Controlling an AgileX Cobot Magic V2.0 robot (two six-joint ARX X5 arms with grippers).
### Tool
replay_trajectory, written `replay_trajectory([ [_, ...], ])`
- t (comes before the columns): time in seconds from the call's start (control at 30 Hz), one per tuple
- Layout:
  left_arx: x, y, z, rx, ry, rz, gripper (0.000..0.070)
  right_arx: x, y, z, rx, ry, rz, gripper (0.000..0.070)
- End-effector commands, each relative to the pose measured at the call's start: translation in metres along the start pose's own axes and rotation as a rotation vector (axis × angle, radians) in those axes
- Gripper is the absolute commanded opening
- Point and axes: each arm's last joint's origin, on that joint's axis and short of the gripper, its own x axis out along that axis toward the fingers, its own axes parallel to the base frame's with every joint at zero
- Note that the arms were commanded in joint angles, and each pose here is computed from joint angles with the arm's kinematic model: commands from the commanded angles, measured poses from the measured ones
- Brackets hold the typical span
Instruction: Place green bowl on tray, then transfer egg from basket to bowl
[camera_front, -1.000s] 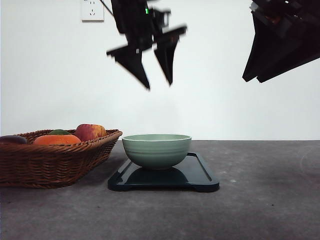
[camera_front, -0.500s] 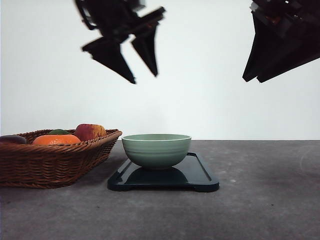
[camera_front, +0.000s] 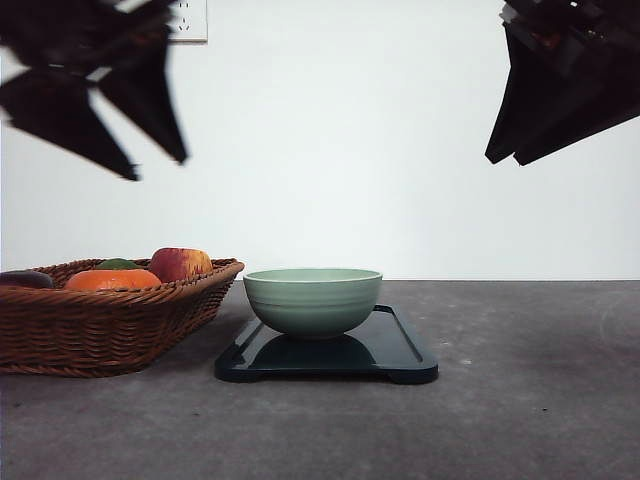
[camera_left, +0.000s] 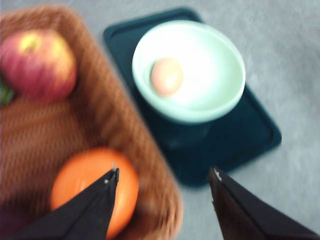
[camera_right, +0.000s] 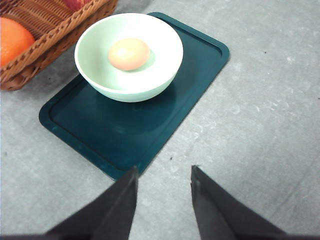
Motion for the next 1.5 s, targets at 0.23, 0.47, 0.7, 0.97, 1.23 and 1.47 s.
replay_trajectory([
  [0.23, -0.028, 0.008, -0.035, -0.052, -0.074, 0.027, 0.0350, 0.001, 0.001, 0.002, 0.000, -0.003, 0.009, 0.0211],
  [0.47, -0.035, 0.008, -0.039, -0.073, -0.061, 0.034, 0.0313, 0.001, 0.001, -0.002, 0.002, 0.035, 0.010, 0.0181],
  [0.7, -0.035, 0.009, -0.039, -0.073, -0.055, 0.035, 0.0000, 0.001, 0.002, -0.001, 0.012, 0.026, 0.034, 0.0017],
  [0.97, -0.035, 0.009, -0.039, -0.073, -0.056, 0.035, 0.0000, 0.001, 0.002, 0.003, 0.011, -0.017, 0.030, 0.0016],
  [1.23, -0.048, 0.013, -0.040, 0.012, -0.098, 0.068, 0.0000, 0.001, 0.002, 0.003, 0.010, -0.020, 0.030, 0.0017],
  [1.47, -0.062, 0.035, -0.070, -0.076, -0.259, 0.199, 0.0000, 0.001, 0.002, 0.003, 0.010, -0.019, 0.030, 0.0017],
])
